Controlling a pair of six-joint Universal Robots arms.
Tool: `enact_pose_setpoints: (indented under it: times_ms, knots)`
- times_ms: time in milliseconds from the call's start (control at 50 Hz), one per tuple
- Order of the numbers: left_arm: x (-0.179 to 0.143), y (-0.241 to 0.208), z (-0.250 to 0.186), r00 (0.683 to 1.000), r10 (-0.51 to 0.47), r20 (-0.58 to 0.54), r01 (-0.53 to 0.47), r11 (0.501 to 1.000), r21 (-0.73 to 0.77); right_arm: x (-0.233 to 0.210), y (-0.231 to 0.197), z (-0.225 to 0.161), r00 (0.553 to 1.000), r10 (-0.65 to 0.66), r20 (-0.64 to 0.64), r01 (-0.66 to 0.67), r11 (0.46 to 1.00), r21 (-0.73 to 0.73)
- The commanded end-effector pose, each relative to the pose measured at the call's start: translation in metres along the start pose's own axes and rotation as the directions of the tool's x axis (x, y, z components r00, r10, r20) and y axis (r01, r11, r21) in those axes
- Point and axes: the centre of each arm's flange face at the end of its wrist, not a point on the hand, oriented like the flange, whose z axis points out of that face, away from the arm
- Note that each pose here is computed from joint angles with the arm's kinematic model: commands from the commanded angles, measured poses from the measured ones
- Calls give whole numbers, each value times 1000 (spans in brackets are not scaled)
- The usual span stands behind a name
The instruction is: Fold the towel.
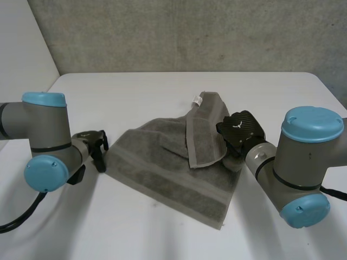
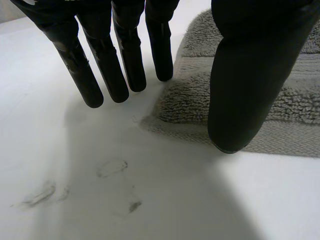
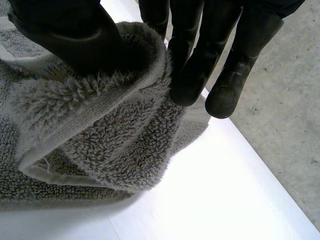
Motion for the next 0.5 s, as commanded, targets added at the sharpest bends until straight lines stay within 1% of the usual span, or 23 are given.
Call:
enact_pose_setpoints:
  times_ms: [20, 500]
  knots:
    - [1, 2, 1, 1000, 1, -11, -1, 1000, -1, 0, 0, 0, 1000, -2, 1, 2, 1000, -1]
    - [1, 6, 0, 1000, -1, -5, 1, 1000, -14, -2, 2, 1, 1000, -5, 4, 5, 1000, -6]
